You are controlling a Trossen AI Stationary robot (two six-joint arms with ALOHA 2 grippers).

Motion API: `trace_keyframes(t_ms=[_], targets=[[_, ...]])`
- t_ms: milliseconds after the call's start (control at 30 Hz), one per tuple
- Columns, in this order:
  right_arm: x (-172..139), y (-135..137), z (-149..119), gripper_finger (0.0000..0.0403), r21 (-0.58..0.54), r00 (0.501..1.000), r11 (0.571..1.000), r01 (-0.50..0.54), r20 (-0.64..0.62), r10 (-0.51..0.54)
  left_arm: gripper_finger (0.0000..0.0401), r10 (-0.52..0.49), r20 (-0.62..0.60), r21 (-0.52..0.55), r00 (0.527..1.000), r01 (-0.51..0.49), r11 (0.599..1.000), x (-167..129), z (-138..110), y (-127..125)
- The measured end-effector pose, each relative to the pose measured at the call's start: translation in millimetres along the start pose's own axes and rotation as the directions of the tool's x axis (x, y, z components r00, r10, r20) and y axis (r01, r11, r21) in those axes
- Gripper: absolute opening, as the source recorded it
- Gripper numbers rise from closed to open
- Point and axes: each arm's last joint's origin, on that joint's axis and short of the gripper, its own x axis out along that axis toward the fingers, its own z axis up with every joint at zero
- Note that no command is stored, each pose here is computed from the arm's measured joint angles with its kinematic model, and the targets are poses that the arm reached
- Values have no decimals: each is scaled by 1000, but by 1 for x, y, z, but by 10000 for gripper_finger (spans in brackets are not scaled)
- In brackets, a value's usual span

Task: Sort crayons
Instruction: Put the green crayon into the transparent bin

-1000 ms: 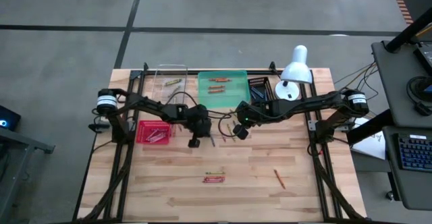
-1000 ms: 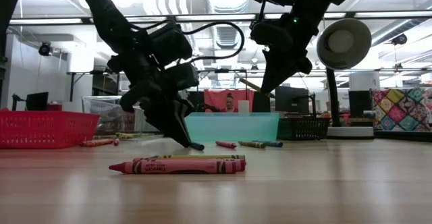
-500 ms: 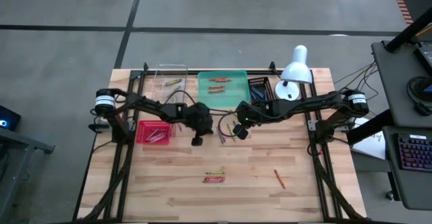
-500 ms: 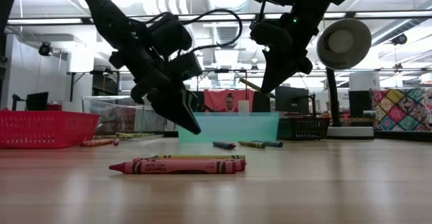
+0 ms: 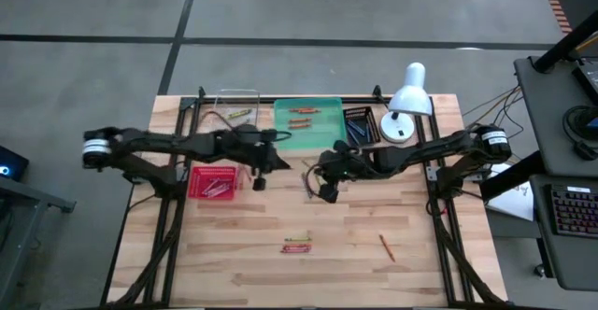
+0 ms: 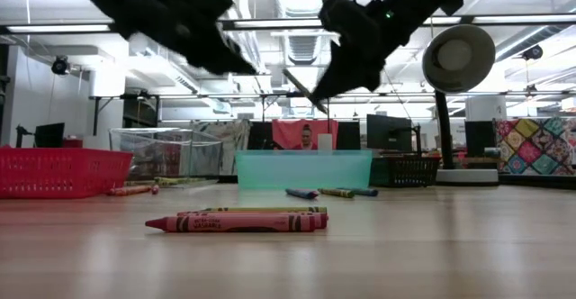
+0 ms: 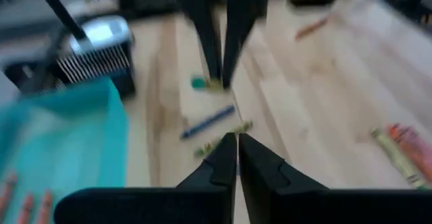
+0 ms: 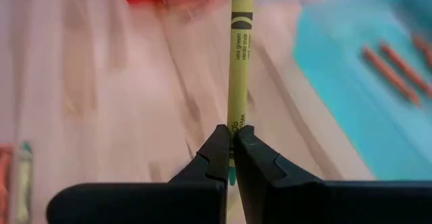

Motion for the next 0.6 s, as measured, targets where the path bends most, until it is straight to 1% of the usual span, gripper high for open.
trace_keyframes(t_ms=[133,200,300,400,567,600], targets=[[3,5,1,9,-75,982,996,-45,181,58,0,35,139,26,990,-39,999,-31,10,-5],[2,7,3,9,-127,957,991,-48,279,82,0,52,213,32,976,-60,998,-44,12,-8],[-1,9,6,9,-185,901,981,-57,414,131,0,71,308,15,949,-79,997,-58,10,-12],[-4,10,9,9,-226,858,972,-62,485,168,0,88,398,-15,913,-89,996,-64,7,-15],[-7,10,15,9,-279,819,960,-19,547,176,0,107,535,-22,838,-113,993,-62,3,-15],[-8,10,16,9,-284,813,959,-15,554,177,1,108,543,-31,833,-109,994,-60,1,-15]])
